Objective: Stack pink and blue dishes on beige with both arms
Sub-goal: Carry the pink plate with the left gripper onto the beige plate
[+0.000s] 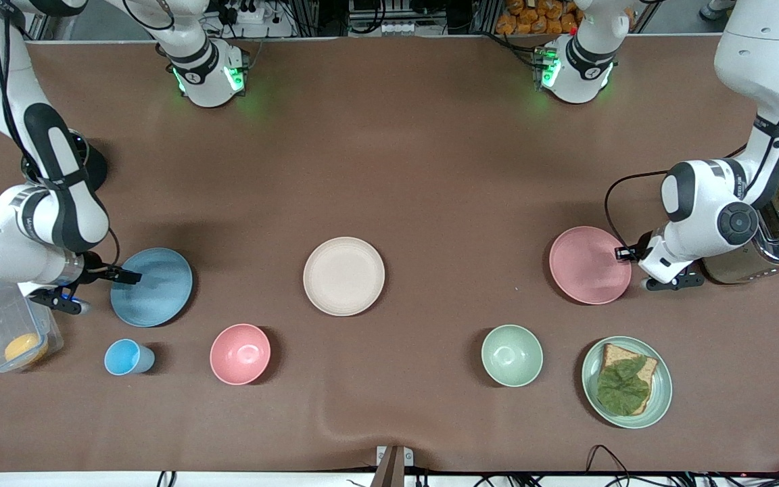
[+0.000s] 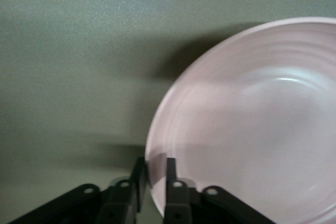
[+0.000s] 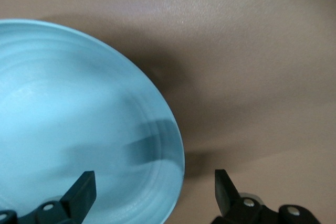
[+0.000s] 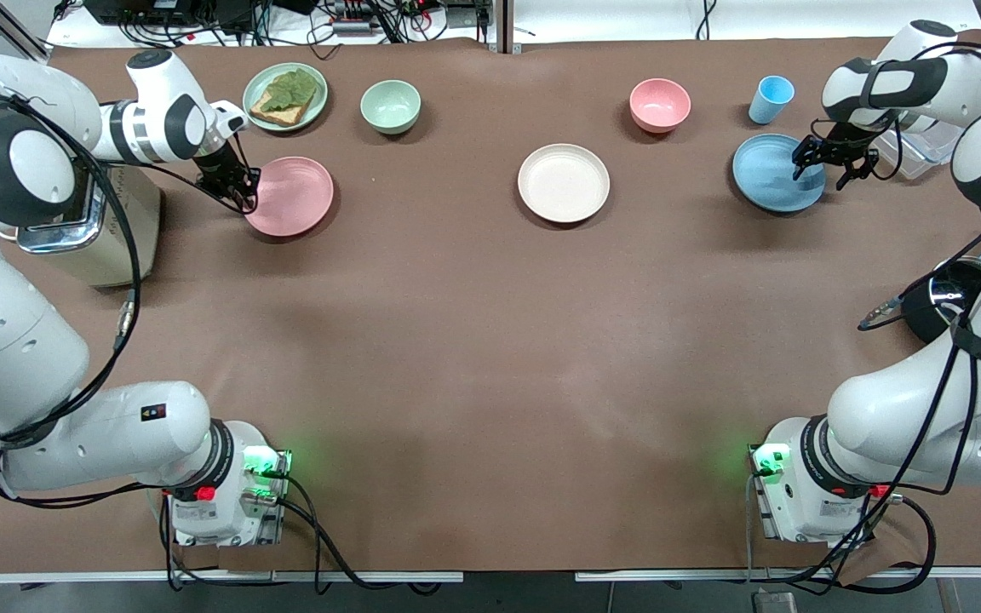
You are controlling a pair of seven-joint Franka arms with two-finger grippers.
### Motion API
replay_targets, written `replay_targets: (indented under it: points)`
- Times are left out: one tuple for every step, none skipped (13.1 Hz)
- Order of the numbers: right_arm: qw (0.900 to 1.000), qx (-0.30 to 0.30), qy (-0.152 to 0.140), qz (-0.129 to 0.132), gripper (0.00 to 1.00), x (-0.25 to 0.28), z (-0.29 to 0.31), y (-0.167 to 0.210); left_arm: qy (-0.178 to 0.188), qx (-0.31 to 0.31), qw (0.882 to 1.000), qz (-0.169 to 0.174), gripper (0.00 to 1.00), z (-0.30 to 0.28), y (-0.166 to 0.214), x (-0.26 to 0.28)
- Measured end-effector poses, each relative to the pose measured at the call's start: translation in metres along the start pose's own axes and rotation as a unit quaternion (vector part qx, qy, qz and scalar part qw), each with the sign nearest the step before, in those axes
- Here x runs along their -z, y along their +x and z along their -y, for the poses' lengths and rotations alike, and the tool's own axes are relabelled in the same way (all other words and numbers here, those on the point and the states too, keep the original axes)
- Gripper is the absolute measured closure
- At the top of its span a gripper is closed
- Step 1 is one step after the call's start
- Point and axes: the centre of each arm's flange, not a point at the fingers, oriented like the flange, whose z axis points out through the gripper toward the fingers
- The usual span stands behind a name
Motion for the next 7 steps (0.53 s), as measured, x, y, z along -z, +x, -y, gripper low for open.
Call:
replay_targets:
  points:
    - [1.0,0.0,0.0,0.001,0.0,-0.003,0.0,0.0,0.0,-0.001,1.0,-0.003,0.95,-0.001,0.001,0.003]
    - [1.0,0.0,0.0,0.002,0.0,-0.005,0.0,0.0,0.0,-0.002,1.0,-0.004,0.95,-0.002,0.002,0.005]
    - [1.0,0.001,0.0,0.0,0.0,-0.007,0.0,0.0,0.0,-0.003,1.0,-0.004,0.95,-0.002,0.002,0.005]
    - [1.0,0.005,0.0,-0.002,0.0,-0.007,0.0,0.001,-0.001,-0.004,1.0,-0.005,0.95,-0.003,0.002,0.006]
    - [1.0,0.018,0.0,-0.004,0.0,-0.007,0.0,0.001,-0.002,-0.009,1.0,-0.004,0.95,-0.008,0.003,0.011]
    - [0.999,0.035,0.0,-0.008,0.0,-0.007,0.0,0.002,-0.004,-0.017,1.0,-0.006,0.95,-0.019,0.003,0.021]
    - [0.999,0.053,-0.001,-0.01,0.0,-0.007,-0.001,0.002,-0.009,-0.028,0.999,-0.012,0.96,-0.036,0.003,0.037]
